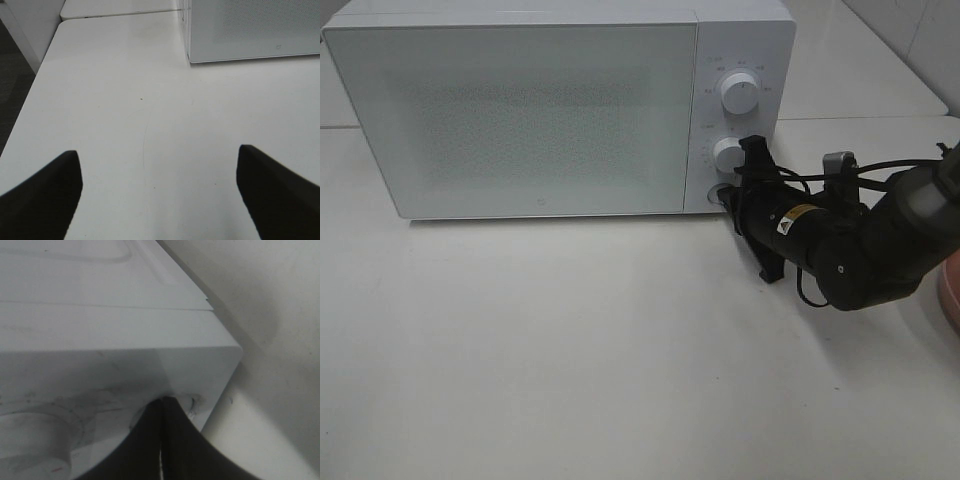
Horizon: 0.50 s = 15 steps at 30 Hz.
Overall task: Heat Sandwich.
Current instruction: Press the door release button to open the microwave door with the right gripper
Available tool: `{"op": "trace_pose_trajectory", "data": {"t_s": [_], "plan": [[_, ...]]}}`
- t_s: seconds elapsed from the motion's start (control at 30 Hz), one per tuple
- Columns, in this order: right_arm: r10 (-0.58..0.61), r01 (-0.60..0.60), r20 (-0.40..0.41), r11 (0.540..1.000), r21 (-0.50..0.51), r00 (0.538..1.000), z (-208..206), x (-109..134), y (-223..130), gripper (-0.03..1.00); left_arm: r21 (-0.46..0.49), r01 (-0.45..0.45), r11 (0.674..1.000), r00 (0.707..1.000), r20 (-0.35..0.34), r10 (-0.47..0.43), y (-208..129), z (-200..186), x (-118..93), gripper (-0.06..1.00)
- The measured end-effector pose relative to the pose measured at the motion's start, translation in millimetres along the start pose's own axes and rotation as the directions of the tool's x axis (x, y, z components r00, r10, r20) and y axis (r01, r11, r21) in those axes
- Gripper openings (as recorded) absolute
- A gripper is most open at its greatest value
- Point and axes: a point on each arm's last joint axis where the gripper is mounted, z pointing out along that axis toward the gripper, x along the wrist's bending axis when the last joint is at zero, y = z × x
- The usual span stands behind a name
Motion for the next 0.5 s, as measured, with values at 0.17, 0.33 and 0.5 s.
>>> {"op": "trace_pose_trajectory", "data": {"t_s": [0.17, 0.33, 0.5], "plan": [[-0.001, 0.001, 0.005, 1.0, 0.002, 1.0, 1.9, 1.1, -0.4, 0.01, 0.0, 0.0, 1.0, 1.0, 0.0, 0.0, 0.0, 0.0, 0.0, 0.77], [0.011, -0.011, 0.013, 1.0, -0.002, 1.0, 4.8, 3.0, -0.5, 0.01, 0.0, 0.0, 1.0, 1.0, 0.0, 0.0, 0.0, 0.0, 0.0, 0.77], [0.036, -0.036, 0.014, 0.999, -0.01, 0.999, 6.1, 3.8, -1.5, 0.01, 0.0, 0.0, 1.0, 1.0, 0.0, 0.0, 0.0, 0.0, 0.0, 0.77]]}}
